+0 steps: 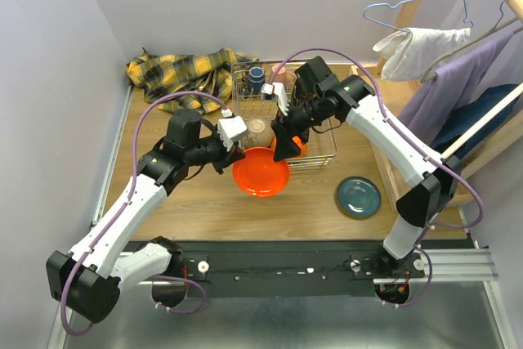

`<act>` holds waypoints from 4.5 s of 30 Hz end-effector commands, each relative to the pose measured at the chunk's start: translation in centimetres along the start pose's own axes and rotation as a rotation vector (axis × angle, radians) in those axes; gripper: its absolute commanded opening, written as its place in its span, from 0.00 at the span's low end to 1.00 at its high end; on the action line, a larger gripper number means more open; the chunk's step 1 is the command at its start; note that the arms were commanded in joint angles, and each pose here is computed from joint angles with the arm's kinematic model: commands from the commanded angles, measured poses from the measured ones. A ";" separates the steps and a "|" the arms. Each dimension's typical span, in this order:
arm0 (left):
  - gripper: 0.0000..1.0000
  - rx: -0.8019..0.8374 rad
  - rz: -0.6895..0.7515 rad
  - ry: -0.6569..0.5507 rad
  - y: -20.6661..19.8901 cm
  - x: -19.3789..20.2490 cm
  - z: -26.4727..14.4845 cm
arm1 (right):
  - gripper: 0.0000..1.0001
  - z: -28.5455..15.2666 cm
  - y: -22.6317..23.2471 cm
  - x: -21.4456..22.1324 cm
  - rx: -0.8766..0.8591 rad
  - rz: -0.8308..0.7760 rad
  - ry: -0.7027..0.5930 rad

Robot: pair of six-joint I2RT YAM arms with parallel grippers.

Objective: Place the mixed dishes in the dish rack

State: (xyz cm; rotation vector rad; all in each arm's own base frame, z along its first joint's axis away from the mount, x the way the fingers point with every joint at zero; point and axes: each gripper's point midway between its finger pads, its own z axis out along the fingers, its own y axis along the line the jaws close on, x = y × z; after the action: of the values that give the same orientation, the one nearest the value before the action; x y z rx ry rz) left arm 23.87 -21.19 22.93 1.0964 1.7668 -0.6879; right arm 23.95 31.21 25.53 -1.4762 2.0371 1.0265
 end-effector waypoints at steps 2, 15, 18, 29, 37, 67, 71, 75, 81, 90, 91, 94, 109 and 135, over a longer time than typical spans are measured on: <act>0.00 -0.009 0.033 -0.092 0.4 -2.9 -0.8 | 0.73 1.6 -0.5 0.6 -0.041 0.035 0.029; 0.00 -0.032 0.016 -0.133 1.2 -4.0 -0.9 | 0.38 3.0 -1.7 -0.9 -0.064 0.053 -0.004; 0.00 -0.055 -0.006 -0.130 1.6 -3.6 -0.8 | 0.19 2.9 -1.7 -1.2 -0.060 0.051 -0.013; 0.67 -0.972 -0.182 -0.106 15.5 -1.4 -8.9 | 0.00 1.3 -4.9 -2.3 0.213 0.128 -0.072; 0.76 -1.210 -0.353 -0.189 18.1 -0.7 -14.1 | 0.01 -2.1 -14.0 -5.4 0.734 0.281 -0.196; 0.76 -1.123 -0.446 -0.120 16.1 4.5 -12.8 | 0.01 -8.5 -25.4 -3.1 1.706 0.555 -0.345; 0.76 -1.120 -0.449 -0.110 16.2 4.8 -12.6 | 0.00 -7.2 -26.5 -2.8 1.705 0.552 -0.326; 0.76 -1.118 -0.457 -0.106 16.2 5.1 -12.4 | 0.01 -6.2 -27.3 -2.4 1.705 0.543 -0.303; 0.76 -1.112 -0.467 -0.097 16.2 5.3 -12.3 | 0.00 -4.6 -28.4 -1.5 1.704 0.531 -0.264; 0.76 -1.089 -0.490 -0.104 16.1 5.5 -11.8 | 0.48 -4.1 -26.6 -2.6 1.536 0.515 -0.249; 0.76 -1.088 -0.493 -0.108 16.1 5.5 -11.7 | 0.51 -4.1 -26.1 -2.9 1.505 0.515 -0.253; 0.76 -1.063 -0.496 -0.109 16.0 5.4 -11.3 | 0.67 -5.2 -24.2 -3.7 1.439 0.500 -0.264; 0.76 -1.039 -0.432 -0.094 16.2 4.8 -11.2 | 0.50 -4.9 -6.9 14.0 0.602 -0.093 0.397; 0.73 -0.970 -0.459 -0.016 15.2 7.8 -11.4 | 0.00 -0.2 -7.4 30.2 0.304 -0.349 0.658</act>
State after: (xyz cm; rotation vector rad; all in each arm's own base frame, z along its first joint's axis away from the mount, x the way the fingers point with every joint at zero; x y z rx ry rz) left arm 32.23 -1.91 21.69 -0.0084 1.9613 0.0200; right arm 18.38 8.98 3.29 -2.0522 2.1855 0.0362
